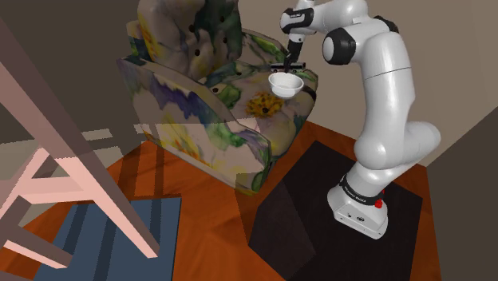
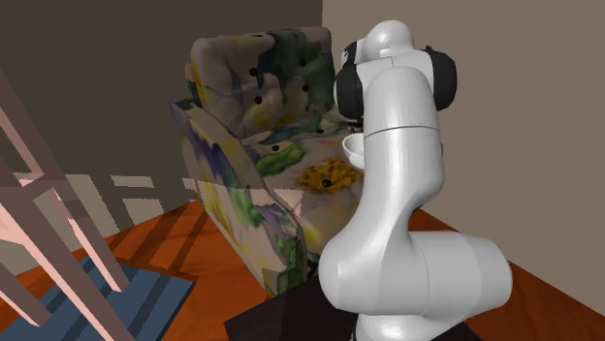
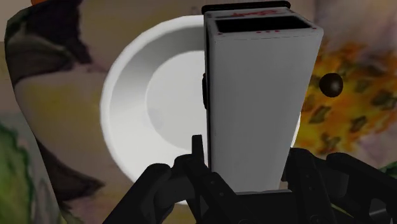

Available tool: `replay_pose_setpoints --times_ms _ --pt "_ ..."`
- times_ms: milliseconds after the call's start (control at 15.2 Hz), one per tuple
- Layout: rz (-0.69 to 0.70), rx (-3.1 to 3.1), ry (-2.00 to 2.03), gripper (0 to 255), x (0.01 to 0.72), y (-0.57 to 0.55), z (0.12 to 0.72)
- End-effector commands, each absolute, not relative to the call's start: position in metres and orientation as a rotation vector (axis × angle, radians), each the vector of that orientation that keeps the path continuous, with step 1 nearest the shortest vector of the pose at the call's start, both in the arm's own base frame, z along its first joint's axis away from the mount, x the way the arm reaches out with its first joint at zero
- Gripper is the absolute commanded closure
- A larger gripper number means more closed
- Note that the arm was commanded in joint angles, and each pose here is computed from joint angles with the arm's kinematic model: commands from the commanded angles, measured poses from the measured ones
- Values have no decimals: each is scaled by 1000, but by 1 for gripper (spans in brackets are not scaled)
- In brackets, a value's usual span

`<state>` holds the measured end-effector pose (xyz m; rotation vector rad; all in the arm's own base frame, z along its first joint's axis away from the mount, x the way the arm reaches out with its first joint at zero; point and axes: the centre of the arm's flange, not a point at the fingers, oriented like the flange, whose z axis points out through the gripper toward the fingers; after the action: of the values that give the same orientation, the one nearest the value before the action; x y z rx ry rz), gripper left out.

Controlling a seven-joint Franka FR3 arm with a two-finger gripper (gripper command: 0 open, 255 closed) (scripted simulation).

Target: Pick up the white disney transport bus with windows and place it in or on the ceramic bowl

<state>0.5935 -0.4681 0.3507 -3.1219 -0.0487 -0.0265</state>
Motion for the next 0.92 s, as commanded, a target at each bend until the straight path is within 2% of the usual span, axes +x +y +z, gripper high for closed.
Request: replay_pose_setpoints --times_ms 0,858 --pt "-27 -3122 -51 255 595 -490 351" --pt "-27 -3122 -51 255 595 -490 288"
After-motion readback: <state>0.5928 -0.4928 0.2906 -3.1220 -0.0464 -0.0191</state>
